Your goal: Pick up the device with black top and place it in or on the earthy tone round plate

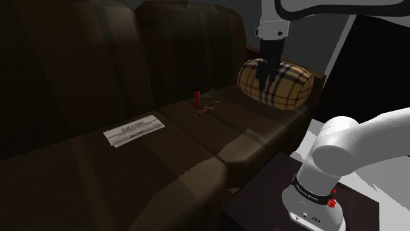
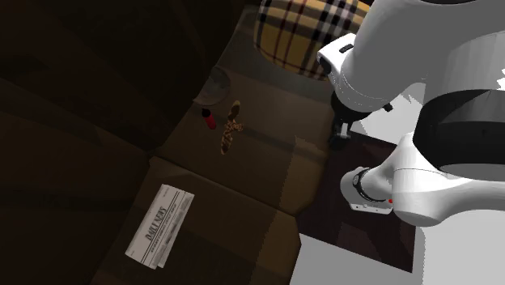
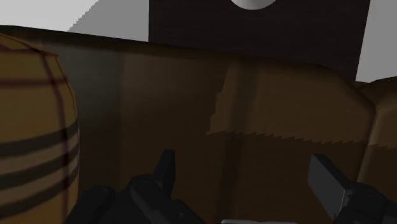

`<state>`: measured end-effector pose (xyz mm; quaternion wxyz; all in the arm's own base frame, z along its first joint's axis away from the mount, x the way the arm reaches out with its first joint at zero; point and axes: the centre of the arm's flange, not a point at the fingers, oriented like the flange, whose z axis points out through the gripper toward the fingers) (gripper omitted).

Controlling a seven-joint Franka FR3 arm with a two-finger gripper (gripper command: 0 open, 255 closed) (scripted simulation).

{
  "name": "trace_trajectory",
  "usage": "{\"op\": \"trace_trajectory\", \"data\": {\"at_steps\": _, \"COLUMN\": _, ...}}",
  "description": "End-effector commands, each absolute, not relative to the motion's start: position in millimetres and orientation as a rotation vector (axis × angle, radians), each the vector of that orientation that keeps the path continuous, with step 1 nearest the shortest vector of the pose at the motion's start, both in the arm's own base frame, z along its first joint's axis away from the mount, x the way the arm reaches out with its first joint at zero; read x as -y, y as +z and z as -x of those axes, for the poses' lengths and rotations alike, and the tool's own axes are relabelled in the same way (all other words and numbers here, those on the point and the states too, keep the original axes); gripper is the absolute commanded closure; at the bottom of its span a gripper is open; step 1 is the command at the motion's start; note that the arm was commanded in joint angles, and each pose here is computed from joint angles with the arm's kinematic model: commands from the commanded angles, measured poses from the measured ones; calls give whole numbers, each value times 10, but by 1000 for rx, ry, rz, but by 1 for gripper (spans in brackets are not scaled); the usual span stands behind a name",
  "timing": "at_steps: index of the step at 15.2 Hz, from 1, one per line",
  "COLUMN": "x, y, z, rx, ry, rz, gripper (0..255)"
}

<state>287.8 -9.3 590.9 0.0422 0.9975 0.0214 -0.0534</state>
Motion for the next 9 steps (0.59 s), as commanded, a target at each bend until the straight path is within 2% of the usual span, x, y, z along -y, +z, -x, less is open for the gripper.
{"op": "trace_trajectory", "data": {"at_steps": 1, "x": 93, "y": 5909, "z": -2878, "rx": -66, "ry": -163, "rz": -3052, "gripper": 0}}
{"op": "trace_trajectory", "data": {"at_steps": 9, "x": 36, "y": 5556, "z": -3800, "rx": -27, "ry": -96, "rz": -3075, "gripper": 0}}
